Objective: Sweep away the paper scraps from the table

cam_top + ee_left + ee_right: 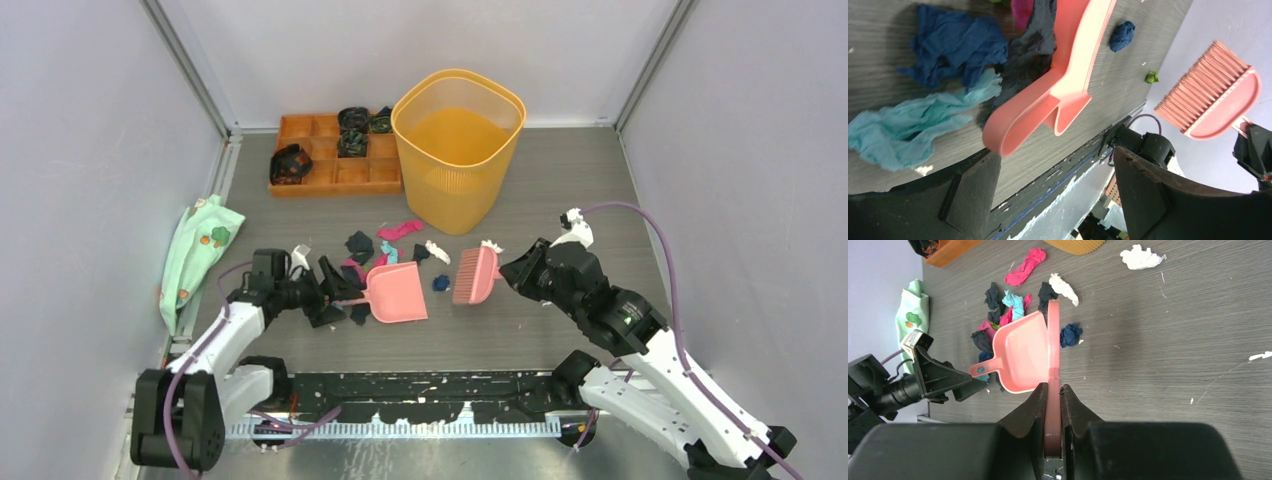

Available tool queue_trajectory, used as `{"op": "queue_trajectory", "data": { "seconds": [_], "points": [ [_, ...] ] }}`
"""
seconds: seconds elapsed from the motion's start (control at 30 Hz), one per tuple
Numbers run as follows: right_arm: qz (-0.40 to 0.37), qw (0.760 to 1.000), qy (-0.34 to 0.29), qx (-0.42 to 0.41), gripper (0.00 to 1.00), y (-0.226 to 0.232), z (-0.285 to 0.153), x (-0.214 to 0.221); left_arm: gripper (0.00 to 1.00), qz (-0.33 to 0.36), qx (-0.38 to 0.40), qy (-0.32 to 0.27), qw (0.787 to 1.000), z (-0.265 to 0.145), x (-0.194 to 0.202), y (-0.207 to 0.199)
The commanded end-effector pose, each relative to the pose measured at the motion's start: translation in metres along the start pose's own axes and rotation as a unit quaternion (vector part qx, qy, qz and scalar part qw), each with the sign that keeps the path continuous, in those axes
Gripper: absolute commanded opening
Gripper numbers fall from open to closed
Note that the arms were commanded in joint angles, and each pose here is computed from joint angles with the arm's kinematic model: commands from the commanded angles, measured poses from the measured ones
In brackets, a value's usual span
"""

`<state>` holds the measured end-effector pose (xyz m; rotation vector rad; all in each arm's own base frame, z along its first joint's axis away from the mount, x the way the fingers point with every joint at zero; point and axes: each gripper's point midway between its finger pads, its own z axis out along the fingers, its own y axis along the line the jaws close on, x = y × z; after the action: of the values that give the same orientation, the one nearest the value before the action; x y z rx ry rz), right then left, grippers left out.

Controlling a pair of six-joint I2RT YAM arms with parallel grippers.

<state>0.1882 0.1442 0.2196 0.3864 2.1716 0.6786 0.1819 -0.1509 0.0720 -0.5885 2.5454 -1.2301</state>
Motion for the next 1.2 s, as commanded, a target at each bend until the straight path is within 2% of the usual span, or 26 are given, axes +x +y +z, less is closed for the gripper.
{"op": "queue_trajectory", "data": {
  "seconds": [0.0,0.4,0.77,1.17],
  "points": [
    [0.003,1.000,-0.017,-0.022,0.01,0.014,0.005,-0.010,0.83,0.044,0.079,0.012,0.996,0.003,-0.013,-0.031],
    [0.002,1.000,-0.006,-0.018,0.00,0.016,0.020,-0.003,0.74,0.059,0.084,0.026,0.994,0.015,-0.020,-0.026],
    [0.000,1.000,0.014,-0.014,0.00,0.016,0.034,0.006,0.73,0.070,0.084,-0.004,0.994,0.026,-0.028,-0.014],
    [0.001,1.000,0.026,-0.007,0.00,0.011,0.042,0.015,0.73,0.059,0.098,-0.012,0.993,0.040,-0.036,-0.008]
  ]
}}
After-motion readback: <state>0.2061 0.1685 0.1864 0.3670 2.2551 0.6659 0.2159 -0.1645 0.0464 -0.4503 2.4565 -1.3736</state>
